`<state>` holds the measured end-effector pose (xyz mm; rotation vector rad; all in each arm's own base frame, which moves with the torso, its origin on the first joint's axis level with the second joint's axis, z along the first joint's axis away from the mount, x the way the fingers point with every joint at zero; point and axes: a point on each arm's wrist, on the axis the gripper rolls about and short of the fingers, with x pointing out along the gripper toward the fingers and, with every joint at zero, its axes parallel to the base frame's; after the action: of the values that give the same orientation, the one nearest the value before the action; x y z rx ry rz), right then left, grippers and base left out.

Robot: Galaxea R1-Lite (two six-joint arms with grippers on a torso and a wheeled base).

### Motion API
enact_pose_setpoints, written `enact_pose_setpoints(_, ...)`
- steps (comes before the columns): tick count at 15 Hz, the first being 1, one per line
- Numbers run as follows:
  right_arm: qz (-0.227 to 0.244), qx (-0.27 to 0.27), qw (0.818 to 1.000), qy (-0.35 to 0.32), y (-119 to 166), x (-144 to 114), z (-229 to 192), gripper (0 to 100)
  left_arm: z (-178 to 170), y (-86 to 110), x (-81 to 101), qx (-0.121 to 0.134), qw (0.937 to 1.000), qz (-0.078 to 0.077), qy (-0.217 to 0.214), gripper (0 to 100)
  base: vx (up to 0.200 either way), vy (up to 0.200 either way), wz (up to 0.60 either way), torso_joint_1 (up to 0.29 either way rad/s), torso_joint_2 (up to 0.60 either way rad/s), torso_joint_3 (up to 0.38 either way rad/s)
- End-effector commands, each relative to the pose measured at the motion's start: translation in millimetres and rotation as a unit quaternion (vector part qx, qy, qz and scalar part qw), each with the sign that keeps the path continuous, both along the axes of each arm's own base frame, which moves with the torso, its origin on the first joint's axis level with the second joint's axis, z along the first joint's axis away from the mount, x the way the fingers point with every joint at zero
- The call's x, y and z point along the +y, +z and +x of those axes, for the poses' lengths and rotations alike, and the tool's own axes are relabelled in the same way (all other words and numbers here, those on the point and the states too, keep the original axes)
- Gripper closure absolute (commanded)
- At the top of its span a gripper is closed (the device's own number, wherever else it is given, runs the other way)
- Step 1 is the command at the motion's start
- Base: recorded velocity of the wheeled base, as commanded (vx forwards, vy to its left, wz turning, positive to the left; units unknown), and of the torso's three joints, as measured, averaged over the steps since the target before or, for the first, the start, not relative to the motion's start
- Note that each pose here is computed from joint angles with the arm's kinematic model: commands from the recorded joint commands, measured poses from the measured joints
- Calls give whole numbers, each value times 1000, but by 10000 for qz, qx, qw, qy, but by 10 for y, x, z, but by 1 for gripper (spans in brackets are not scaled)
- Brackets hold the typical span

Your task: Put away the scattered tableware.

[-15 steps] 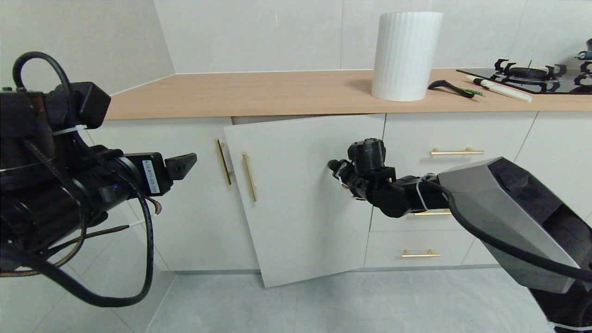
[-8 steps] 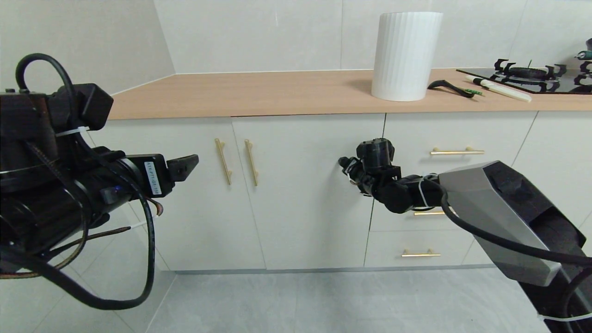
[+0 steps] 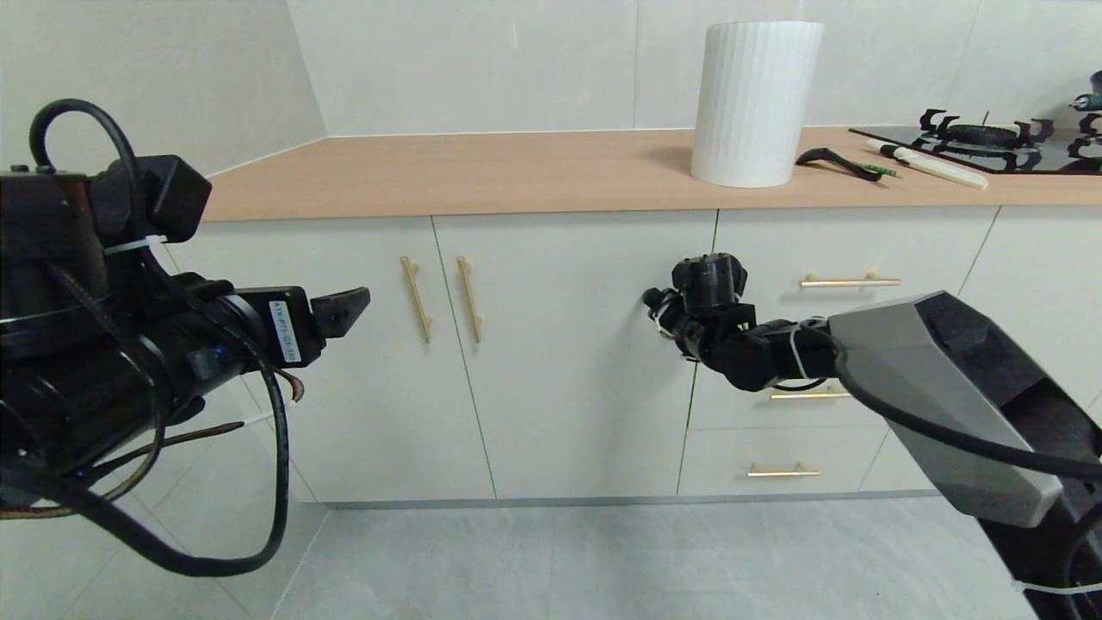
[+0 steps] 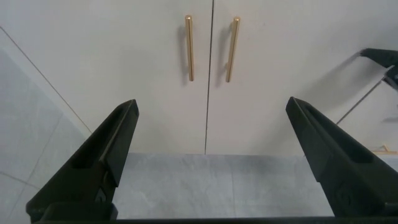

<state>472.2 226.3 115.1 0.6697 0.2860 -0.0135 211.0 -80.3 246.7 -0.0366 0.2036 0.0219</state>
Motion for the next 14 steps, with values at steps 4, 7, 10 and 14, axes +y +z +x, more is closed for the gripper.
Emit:
enact_pose_setpoints(4,-330,-600,9974,235,1431,-471,-1490,0,-266,-25,92,-90,9999,-71,-16,0,0,0,0,0,0,0)
enact_pose_setpoints(7,-1138,-984,9883,-248,1743,-1084,-2492,0,-746,-93,379,-367,9990,-151,224,0,0,0,0,0,0,0)
enact_pose_setpoints(10,-2384,-1248,9597,-809,1579,-1876,-3505,0,-1330,-341,613,-489,9985,-19,256,0,0,0,0,0,0,0)
enact_pose_setpoints(14,-3272,-2029,9039,-1862,1319,-2357,-4623,0,-1964,-688,853,-467,9976,173,488,0,0,0,0,0,0,0)
